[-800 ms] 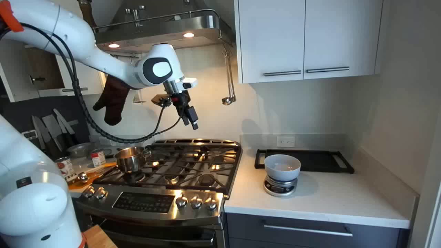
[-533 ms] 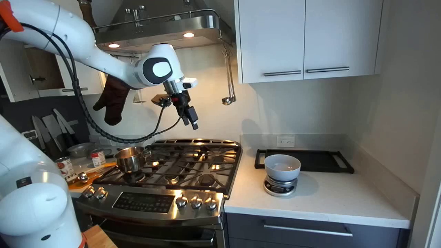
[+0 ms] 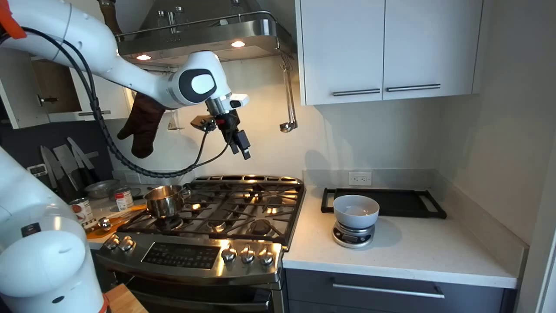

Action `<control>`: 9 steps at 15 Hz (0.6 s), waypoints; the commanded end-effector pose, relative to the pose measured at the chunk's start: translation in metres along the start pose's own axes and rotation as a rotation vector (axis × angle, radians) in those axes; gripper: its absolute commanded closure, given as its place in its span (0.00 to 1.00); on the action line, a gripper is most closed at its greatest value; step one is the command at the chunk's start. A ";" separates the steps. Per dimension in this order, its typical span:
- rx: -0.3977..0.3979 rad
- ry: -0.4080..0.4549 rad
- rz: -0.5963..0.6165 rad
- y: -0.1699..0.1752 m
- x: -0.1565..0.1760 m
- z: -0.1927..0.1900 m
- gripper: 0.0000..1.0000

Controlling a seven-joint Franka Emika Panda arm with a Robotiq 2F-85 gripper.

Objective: Push a button on the range hood

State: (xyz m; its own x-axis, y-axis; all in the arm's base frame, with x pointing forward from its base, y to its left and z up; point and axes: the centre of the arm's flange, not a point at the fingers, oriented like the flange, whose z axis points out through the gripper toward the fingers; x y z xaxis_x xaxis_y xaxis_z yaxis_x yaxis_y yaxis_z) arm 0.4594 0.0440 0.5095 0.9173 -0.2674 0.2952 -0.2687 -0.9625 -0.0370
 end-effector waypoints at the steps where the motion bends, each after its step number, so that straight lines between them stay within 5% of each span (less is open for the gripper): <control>1: 0.079 0.093 -0.022 0.009 -0.005 -0.055 0.00; 5: 0.181 0.172 -0.065 0.025 -0.024 -0.110 0.00; 9: 0.314 0.346 -0.168 0.023 -0.052 -0.169 0.00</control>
State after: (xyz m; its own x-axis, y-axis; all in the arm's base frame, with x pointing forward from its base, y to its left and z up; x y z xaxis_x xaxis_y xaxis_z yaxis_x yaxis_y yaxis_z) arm 0.3966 0.0378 0.6353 0.8283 -0.1746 0.5323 -0.0830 -0.9779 -0.1917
